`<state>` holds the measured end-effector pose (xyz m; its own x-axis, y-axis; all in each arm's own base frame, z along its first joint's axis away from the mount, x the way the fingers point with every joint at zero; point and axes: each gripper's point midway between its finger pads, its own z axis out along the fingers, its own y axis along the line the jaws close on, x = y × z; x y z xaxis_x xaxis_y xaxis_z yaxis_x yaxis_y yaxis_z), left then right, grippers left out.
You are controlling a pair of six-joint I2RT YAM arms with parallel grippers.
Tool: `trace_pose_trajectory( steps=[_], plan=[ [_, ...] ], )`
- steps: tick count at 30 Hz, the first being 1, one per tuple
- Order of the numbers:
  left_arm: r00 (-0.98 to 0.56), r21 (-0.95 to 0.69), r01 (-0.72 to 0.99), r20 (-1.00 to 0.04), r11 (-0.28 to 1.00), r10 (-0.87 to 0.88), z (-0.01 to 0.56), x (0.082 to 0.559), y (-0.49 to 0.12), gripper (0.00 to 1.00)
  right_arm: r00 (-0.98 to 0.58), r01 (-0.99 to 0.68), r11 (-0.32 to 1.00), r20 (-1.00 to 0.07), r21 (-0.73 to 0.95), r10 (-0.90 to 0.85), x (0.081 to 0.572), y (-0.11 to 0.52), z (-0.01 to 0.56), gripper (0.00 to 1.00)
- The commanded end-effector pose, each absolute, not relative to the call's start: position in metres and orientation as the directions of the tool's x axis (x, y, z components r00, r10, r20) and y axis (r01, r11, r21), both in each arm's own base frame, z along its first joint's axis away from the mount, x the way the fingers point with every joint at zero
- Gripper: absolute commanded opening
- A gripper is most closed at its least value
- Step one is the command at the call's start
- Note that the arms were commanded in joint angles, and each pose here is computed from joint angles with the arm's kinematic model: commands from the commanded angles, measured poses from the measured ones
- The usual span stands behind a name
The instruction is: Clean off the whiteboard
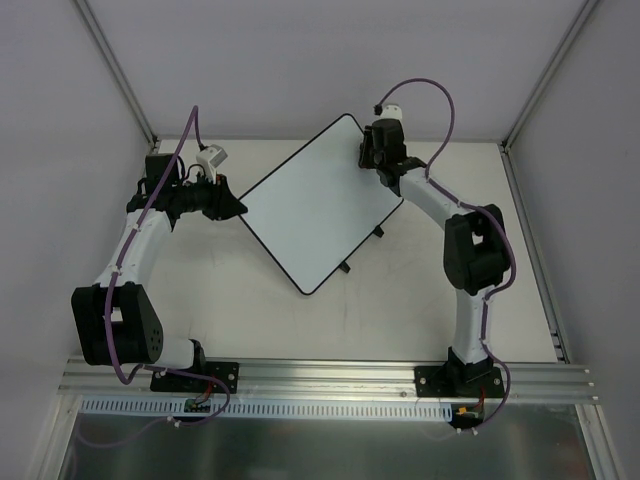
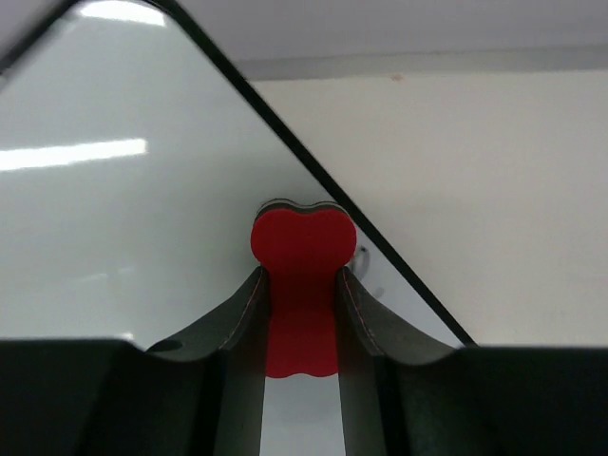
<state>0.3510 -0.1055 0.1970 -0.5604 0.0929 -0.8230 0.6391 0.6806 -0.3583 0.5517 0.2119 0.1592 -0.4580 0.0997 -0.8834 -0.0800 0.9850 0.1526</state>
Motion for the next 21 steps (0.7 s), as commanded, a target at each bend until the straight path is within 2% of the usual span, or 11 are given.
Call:
trace_pose_trajectory(
  steps=[1,9,16,21],
  plan=[
    [-0.459,-0.248,0.726,-0.869,0.641,0.183,0.202,0.353,-0.115,0.00,-0.353,-0.267,0.952,-0.934,0.152,0.050,0.558,0.268,0.215,0.01],
    [-0.458,-0.245,0.725,-0.869,0.644,0.185,0.201,0.352,-0.115,0.00,-0.318,-0.272,0.946,-0.944,0.174,0.082,0.579,0.289,0.224,0.01],
    [-0.458,-0.243,0.724,-0.869,0.646,0.186,0.201,0.352,-0.114,0.00,-0.385,-0.146,0.974,-0.917,0.172,0.104,0.578,0.258,0.181,0.01],
    [-0.457,-0.240,0.724,-0.869,0.647,0.190,0.201,0.353,-0.114,0.00,-0.476,-0.022,0.982,-0.866,0.185,0.152,0.558,0.220,0.133,0.00]
  ],
)
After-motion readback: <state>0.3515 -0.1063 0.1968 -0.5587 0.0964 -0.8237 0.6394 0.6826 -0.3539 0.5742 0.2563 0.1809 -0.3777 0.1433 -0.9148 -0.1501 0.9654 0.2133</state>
